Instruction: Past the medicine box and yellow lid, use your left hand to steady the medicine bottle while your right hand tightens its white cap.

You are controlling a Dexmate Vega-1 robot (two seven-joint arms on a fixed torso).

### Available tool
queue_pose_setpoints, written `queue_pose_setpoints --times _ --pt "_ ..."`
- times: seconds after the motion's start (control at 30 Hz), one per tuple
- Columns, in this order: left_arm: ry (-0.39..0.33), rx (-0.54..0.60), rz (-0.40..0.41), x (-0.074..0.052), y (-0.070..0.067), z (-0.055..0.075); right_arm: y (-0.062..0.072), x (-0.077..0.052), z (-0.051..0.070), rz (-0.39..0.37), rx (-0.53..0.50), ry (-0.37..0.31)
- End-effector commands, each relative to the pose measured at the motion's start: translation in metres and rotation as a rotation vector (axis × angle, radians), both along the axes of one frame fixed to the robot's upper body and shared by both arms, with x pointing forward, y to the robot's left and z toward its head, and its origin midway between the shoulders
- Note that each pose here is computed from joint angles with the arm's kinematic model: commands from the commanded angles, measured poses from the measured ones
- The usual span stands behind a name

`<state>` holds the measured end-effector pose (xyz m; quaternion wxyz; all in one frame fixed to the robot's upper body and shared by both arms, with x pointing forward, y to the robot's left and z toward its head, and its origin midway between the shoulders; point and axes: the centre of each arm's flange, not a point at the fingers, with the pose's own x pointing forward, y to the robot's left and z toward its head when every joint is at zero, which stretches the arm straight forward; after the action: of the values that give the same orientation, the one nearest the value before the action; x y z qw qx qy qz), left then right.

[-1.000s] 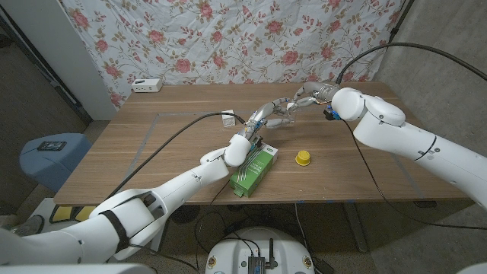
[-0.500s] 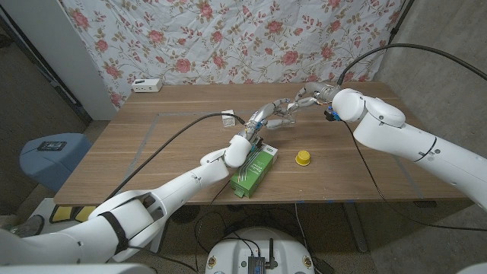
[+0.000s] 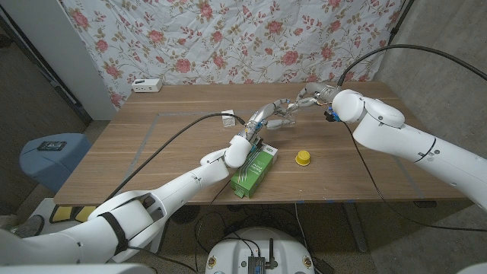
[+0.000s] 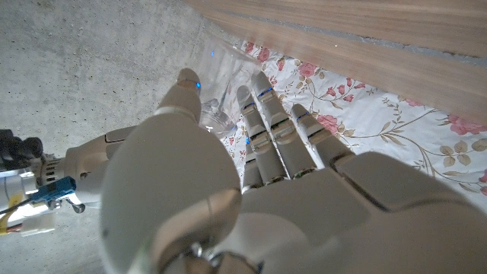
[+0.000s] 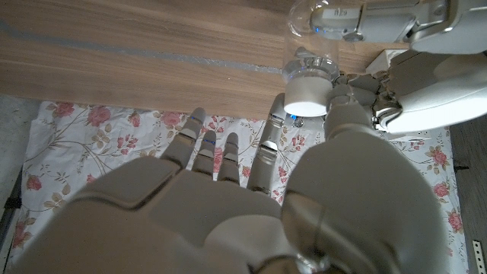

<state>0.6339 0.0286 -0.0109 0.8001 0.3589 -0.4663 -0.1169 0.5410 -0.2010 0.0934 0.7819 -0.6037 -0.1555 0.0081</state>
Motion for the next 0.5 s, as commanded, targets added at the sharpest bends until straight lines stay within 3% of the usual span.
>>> queue_pose_setpoints --times 0.03,0.5 --pt "-0.01 -0.001 0.001 0.0018 0.0 0.0021 0.0009 0.0037 0.0002 -0.011 0.006 0.002" --pt "-0.011 -0.003 0.003 0.0054 0.0007 0.0043 0.0032 0.0082 0.0012 -0.032 0.004 -0.007"
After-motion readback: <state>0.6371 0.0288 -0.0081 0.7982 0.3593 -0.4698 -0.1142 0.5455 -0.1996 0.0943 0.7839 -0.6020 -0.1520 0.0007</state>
